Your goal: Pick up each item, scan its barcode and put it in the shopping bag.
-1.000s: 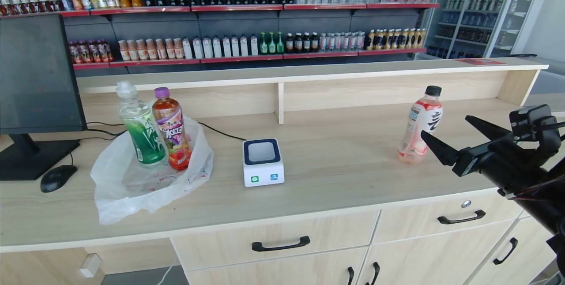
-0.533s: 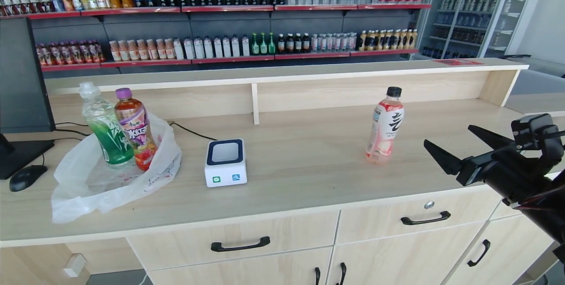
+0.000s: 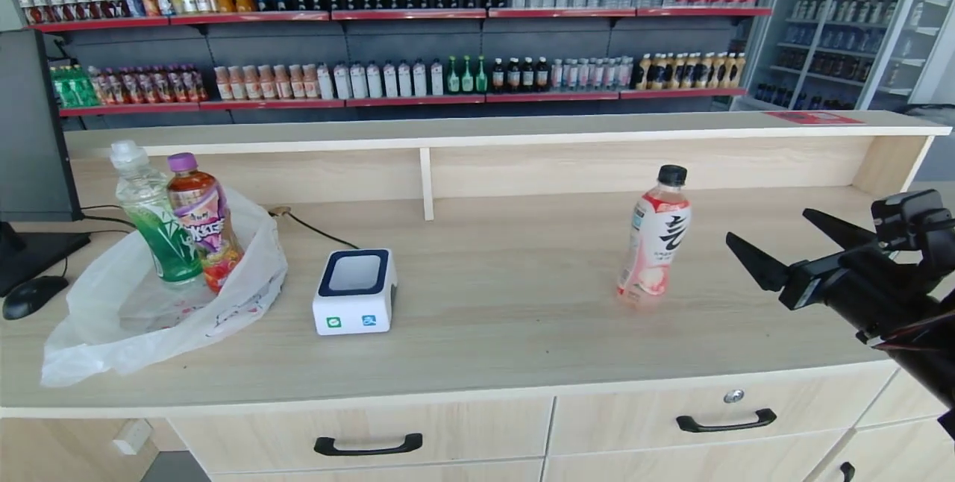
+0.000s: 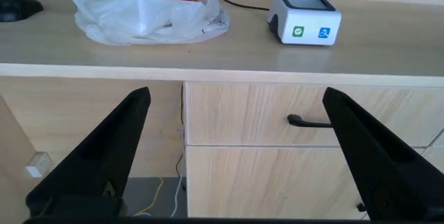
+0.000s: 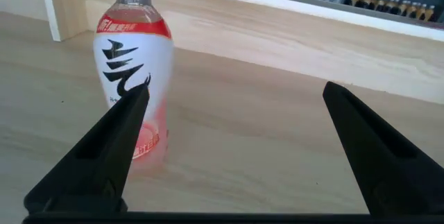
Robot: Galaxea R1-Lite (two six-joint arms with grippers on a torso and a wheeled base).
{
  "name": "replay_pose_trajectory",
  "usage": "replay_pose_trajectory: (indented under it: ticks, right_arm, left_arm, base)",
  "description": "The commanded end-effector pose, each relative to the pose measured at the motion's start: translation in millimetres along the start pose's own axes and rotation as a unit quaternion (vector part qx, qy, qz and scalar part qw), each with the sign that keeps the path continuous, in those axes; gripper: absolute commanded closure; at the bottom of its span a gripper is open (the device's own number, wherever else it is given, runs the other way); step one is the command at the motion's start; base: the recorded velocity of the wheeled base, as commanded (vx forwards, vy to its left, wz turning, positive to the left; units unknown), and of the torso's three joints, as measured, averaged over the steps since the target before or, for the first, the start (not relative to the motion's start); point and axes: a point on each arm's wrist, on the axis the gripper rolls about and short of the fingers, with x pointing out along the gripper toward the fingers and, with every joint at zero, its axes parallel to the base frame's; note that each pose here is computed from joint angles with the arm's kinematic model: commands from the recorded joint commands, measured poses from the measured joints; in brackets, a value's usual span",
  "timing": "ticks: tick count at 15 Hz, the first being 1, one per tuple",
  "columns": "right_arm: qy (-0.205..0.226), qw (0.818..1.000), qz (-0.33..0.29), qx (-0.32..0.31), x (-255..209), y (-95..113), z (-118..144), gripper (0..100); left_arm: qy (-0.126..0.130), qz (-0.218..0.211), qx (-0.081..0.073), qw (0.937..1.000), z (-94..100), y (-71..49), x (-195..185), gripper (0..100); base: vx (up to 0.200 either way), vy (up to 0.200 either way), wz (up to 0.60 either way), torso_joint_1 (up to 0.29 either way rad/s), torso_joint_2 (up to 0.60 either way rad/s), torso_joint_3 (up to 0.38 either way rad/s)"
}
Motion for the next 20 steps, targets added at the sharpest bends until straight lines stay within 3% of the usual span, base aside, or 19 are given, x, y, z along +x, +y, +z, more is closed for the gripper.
replay_pose_trajectory:
  ticks: [1, 13, 16, 18, 20]
  right_arm:
    - [0.003, 1.0, -0.001, 0.0, 0, -1, -2, 0]
    - [0.02, 1.0, -0.009, 0.003, -17, -2, -4, 0]
    - [0.032, 0.999, 0.013, 0.01, -26, 11, -6, 0]
    - [0.04, 0.997, 0.063, 0.018, -34, 34, -7, 0]
    - [0.043, 0.996, 0.07, 0.022, -33, 37, -8, 0]
  left_arm:
    - [0.0, 0.001, 0.0, 1.0, 0.0, 0.0, 0, 0]
    - [0.0, 0.001, 0.0, 1.0, 0.0, 0.0, 0, 0]
    - [0.0, 0.001, 0.0, 1.0, 0.0, 0.0, 0, 0]
    - [0.0, 0.001, 0.0, 1.0, 0.0, 0.0, 0, 0]
    - [0.0, 0.001, 0.0, 1.0, 0.0, 0.0, 0, 0]
  base:
    - [0.0, 0.0, 0.0, 0.0, 0.0, 0.0]
    - [0.0, 0.0, 0.0, 0.0, 0.0, 0.0]
    - [0.0, 0.0, 0.0, 0.0, 0.0, 0.0]
    - [0.0, 0.0, 0.0, 0.0, 0.0, 0.0]
    - [0.0, 0.0, 0.0, 0.0, 0.0, 0.0]
